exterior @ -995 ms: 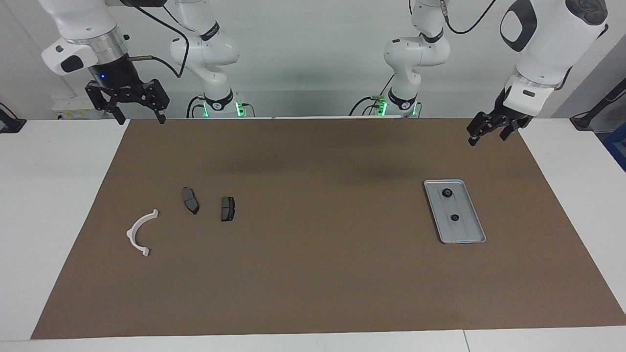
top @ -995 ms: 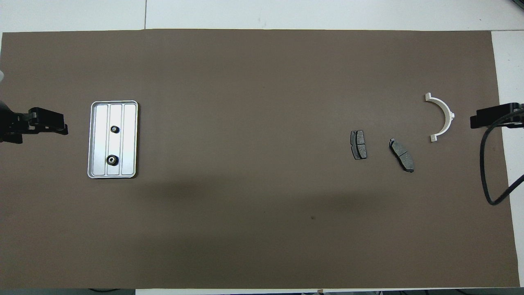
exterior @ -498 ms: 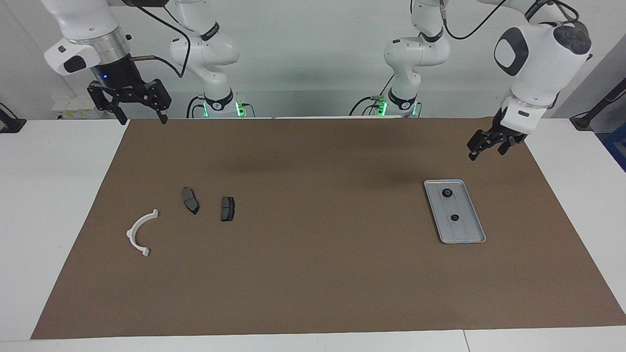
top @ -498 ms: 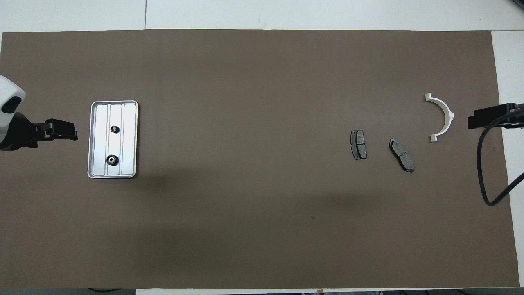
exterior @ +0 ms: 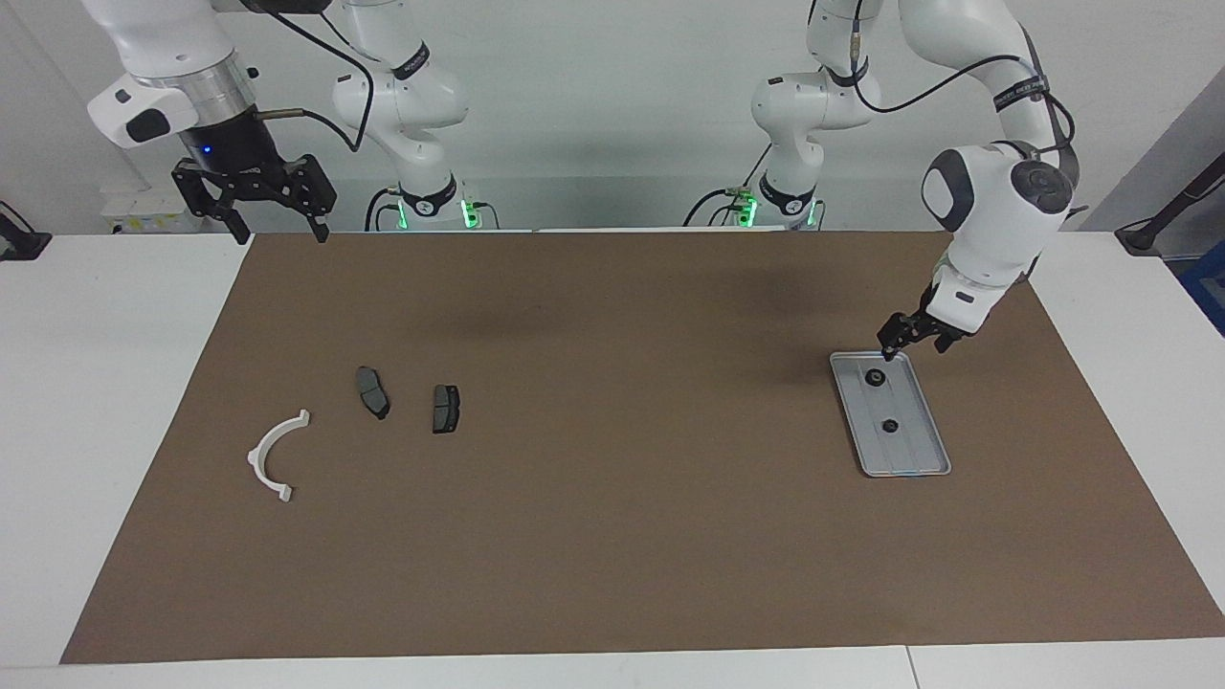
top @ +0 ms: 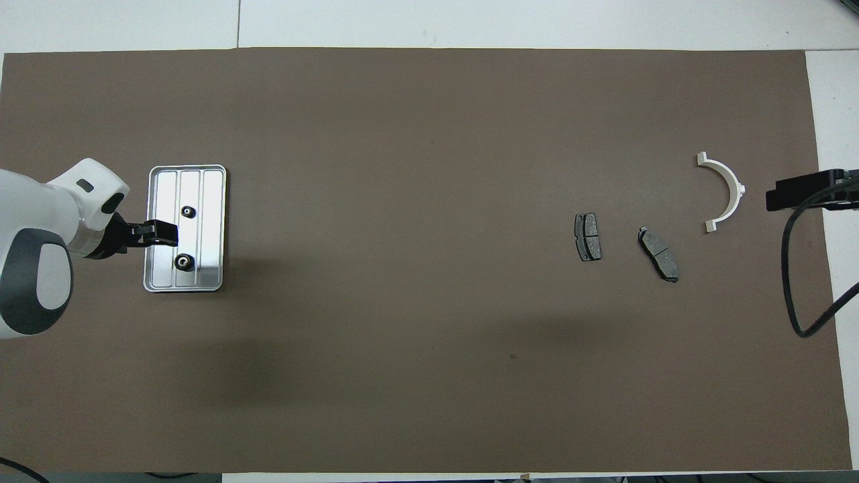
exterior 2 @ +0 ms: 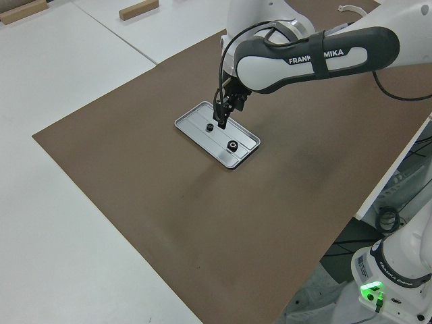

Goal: Place bearing gear from tray to pile
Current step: 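Grasp the black bearing nearest the robot in the tray with the left gripper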

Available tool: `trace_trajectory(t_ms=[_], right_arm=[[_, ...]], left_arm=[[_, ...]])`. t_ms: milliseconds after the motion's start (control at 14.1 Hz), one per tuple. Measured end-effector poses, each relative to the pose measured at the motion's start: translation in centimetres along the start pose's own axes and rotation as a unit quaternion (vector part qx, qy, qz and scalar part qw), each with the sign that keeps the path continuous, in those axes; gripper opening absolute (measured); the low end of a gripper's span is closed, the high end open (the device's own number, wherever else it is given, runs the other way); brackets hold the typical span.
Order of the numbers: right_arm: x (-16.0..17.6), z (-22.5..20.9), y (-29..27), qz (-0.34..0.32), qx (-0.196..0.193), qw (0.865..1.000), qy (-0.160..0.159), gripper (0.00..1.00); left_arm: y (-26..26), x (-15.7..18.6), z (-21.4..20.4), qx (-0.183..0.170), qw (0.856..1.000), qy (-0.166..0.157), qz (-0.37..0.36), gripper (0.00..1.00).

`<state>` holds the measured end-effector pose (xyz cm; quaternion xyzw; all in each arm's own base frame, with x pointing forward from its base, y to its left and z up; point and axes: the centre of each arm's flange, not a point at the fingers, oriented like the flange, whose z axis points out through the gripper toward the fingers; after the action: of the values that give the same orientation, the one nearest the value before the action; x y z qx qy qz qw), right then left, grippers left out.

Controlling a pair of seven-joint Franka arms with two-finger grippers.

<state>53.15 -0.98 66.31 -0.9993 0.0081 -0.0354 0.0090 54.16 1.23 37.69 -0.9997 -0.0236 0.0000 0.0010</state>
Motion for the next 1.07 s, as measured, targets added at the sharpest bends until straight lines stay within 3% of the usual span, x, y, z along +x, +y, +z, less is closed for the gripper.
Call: trace_trajectory(t_ms=[71, 142, 426, 640, 995, 1066], right_arm=[[0.0, 0.0, 0.0, 0.0, 0.0, 1.0, 0.0, 1.0], [0.0, 0.0, 0.0, 0.0, 0.0, 1.0, 0.0, 1.0], [0.0, 0.0, 0.0, 0.0, 0.0, 1.0, 0.0, 1.0], [0.0, 0.0, 0.0, 0.0, 0.0, 1.0, 0.0, 1.0], [0.0, 0.0, 0.0, 0.0, 0.0, 1.0, 0.0, 1.0], [0.0, 0.0, 0.0, 0.0, 0.0, 1.0, 0.0, 1.0]], left_arm=[[-0.2, -0.2, 1.1, 0.0, 1.0, -0.002, 0.003, 0.9], [-0.4, -0.2, 2.1, 0.0, 1.0, -0.004, 0.006, 0.81], [-0.4, 0.2, 5.3, 0.001, 1.0, -0.017, 0.011, 0.8], [-0.2, 0.3, 5.8, 0.001, 1.0, -0.02, 0.013, 0.7], [-0.1, 0.2, 6.6, 0.001, 1.0, -0.021, 0.014, 0.7], [-0.1, 0.2, 6.7, 0.001, 1.0, -0.022, 0.014, 0.62]])
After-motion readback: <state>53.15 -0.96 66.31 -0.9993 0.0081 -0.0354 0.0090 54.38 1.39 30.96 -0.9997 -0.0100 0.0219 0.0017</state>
